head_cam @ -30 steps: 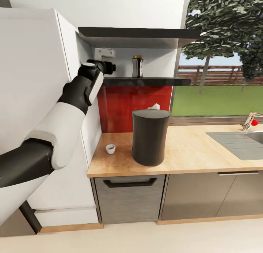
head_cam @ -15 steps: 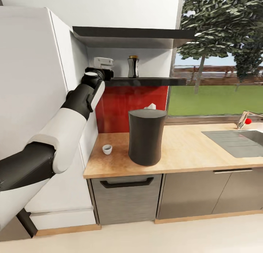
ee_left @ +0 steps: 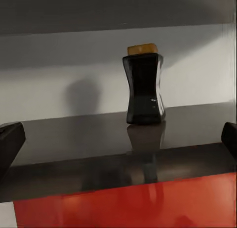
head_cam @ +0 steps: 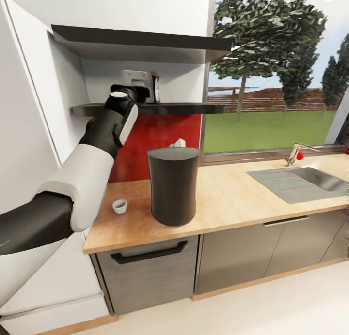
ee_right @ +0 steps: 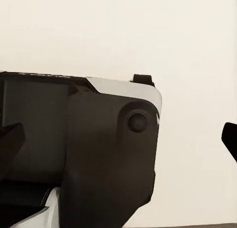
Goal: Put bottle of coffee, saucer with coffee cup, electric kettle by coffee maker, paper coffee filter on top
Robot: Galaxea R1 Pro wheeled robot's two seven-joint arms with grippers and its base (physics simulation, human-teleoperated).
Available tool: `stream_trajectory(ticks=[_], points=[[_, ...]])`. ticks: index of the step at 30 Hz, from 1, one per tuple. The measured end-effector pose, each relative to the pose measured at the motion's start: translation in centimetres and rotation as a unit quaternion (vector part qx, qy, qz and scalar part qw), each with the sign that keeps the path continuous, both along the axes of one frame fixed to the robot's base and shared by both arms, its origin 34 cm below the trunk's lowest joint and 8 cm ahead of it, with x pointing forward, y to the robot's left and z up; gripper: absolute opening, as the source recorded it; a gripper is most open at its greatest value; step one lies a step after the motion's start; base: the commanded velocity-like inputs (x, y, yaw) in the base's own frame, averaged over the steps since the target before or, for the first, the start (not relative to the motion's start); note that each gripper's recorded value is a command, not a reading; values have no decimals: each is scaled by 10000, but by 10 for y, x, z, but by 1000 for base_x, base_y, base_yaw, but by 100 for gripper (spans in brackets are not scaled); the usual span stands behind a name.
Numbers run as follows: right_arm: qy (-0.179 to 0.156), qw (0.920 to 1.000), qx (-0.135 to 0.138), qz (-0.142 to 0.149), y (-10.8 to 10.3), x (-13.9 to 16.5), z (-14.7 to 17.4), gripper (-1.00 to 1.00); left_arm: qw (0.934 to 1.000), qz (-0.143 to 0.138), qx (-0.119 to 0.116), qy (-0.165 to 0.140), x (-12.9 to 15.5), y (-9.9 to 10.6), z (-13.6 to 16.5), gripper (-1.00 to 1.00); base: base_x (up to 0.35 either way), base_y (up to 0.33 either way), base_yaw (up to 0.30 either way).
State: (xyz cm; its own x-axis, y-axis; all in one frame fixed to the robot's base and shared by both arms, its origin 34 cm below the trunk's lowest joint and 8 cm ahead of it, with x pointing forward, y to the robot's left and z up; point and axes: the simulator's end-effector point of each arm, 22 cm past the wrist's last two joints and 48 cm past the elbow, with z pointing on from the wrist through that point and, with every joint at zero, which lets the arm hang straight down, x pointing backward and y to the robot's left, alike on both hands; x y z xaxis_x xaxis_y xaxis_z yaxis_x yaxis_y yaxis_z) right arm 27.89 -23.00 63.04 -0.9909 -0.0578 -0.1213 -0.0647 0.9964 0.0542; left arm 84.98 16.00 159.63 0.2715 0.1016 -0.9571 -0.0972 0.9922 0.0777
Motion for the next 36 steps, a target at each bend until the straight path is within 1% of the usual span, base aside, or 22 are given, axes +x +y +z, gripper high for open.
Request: stream_trajectory(ticks=[4, 11, 18, 25, 32, 36], points=[[3, 10000, 0, 4, 0, 0, 0, 100, 9999, -11, -21, -146, -6, 0, 13, 100, 65, 0, -48], [-11, 10000, 0, 23, 0, 1, 0, 100, 9998, 5, -38, -191, -9, 1, 16, 100, 29, 0, -2], [-21, 10000, 4, 8, 0, 1, 0, 100, 9995, 227, -102, -211, -10, 11, 15, 100, 271, -18, 0], [-28, 10000, 4, 9, 0, 1, 0, 100, 9995, 247, -104, -185, -9, 12, 12, 100, 305, -105, 0], [-26, 10000, 3, 17, 0, 2, 0, 100, 9994, 248, -105, -198, -9, 12, 12, 100, 73, -21, 0], [-24, 10000, -4, 15, -1, 1, 0, 100, 9994, 250, -103, -205, -9, 12, 13, 100, 222, -42, 0]])
